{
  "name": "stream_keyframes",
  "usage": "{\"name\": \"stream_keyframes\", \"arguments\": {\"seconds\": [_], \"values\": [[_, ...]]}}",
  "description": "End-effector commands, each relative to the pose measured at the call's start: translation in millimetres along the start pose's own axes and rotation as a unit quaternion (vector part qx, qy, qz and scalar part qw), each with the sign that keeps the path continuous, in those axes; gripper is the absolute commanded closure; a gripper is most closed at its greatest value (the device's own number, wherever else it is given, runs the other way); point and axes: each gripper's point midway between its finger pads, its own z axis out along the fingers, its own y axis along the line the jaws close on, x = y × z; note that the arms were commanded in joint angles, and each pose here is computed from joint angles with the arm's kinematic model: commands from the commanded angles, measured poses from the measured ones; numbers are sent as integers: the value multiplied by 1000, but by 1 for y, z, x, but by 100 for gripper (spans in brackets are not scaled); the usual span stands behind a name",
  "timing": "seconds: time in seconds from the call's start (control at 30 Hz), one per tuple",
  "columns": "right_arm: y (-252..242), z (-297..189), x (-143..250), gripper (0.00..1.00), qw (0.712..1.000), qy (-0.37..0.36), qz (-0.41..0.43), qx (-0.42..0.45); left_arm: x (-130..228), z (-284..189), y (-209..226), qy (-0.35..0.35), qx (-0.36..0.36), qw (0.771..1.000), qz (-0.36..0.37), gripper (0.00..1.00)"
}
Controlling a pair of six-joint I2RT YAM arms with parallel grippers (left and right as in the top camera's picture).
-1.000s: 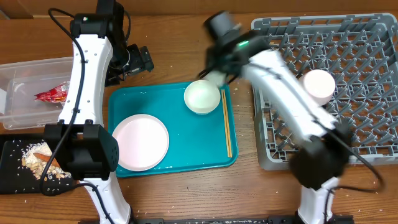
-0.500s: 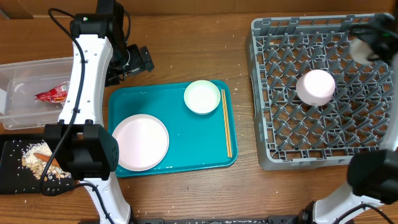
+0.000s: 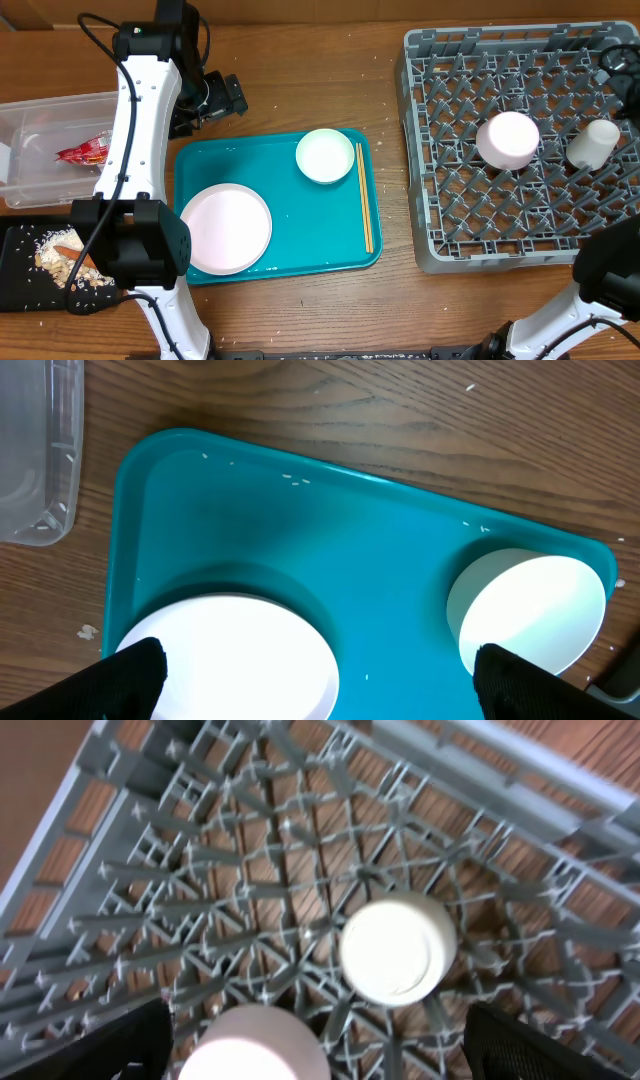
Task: Sort waste into correct bins and load items into the dishwasher
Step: 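Move the right gripper to the white bowl and grasp its rim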
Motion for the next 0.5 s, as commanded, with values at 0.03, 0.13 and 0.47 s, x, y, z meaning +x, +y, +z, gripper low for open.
{"name": "stream_keyframes", "arguments": {"seconds": [0.03, 0.13, 0.47], "values": [[31, -19, 20, 5, 998, 20, -23, -53, 4, -2, -3, 1, 4, 1000, -4, 0], [59, -38, 40, 5, 994, 35, -48, -96, 4, -2, -3, 1, 4, 1000, -4, 0], [185, -105, 176, 6, 940, 80, -249, -221, 4, -2, -3, 1, 4, 1000, -4, 0]]}}
